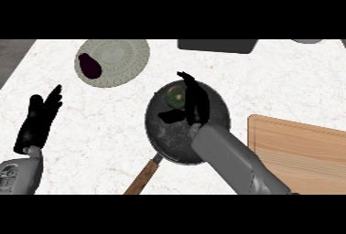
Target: Pick the squash from the cutting board and place it in the pan
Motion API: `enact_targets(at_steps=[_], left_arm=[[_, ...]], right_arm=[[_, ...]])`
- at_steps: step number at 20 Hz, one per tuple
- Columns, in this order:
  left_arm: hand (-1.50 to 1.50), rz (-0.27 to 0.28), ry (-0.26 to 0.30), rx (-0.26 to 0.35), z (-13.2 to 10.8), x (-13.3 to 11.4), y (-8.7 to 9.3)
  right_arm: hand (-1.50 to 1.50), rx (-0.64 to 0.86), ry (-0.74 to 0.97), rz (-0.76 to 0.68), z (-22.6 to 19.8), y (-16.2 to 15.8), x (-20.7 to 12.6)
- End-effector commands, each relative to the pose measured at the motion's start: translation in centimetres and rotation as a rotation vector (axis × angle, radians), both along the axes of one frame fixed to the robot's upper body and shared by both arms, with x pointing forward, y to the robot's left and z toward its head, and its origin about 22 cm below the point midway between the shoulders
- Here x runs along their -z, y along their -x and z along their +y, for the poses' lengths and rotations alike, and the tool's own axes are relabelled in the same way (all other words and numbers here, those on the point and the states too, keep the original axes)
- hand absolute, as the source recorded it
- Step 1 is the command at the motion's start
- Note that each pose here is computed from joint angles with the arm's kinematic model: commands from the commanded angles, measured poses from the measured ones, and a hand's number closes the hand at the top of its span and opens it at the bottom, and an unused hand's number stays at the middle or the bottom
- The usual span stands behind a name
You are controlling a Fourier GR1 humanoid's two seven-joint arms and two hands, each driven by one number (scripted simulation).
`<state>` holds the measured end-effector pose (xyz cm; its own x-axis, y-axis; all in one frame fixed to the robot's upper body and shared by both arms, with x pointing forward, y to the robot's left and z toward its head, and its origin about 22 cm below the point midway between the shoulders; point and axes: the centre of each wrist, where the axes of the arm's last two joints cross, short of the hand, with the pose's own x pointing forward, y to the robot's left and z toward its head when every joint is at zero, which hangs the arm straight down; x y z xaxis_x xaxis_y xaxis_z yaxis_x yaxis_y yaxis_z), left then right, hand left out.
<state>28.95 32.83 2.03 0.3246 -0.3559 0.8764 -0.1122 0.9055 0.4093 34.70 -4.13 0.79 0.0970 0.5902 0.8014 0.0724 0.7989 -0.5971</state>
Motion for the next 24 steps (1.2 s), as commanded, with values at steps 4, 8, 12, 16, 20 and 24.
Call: enact_targets(at_steps=[4, 8, 12, 16, 20, 24], left_arm=[[0.0, 0.003, 0.005, 0.0, 0.3, -0.5, -0.7], [0.0, 0.007, -0.002, -0.022, 1.0, -0.2, -0.2], [0.0, 0.0, -0.009, -0.075, 0.7, -0.6, -0.7], [0.0, 0.024, 0.005, -0.094, 1.6, 0.4, 1.4], [0.0, 0.025, -0.013, -0.116, 3.4, 1.4, 3.9], [0.0, 0.038, -0.005, -0.145, 3.5, 0.8, 2.4]], right_arm=[[-1.5, 0.072, -0.124, -0.15, -0.5, -0.4, 0.4], [-1.5, 0.127, -0.18, -0.22, -0.1, -0.1, 0.0], [-1.5, 0.196, -0.24, -0.22, -0.2, -0.2, -0.6], [-1.5, 0.281, -0.261, -0.217, -3.6, -1.1, -1.7], [-1.5, 0.314, -0.276, -0.247, -8.2, 2.6, -0.2], [-1.5, 0.259, -0.279, -0.247, -13.6, 6.0, -2.2]])
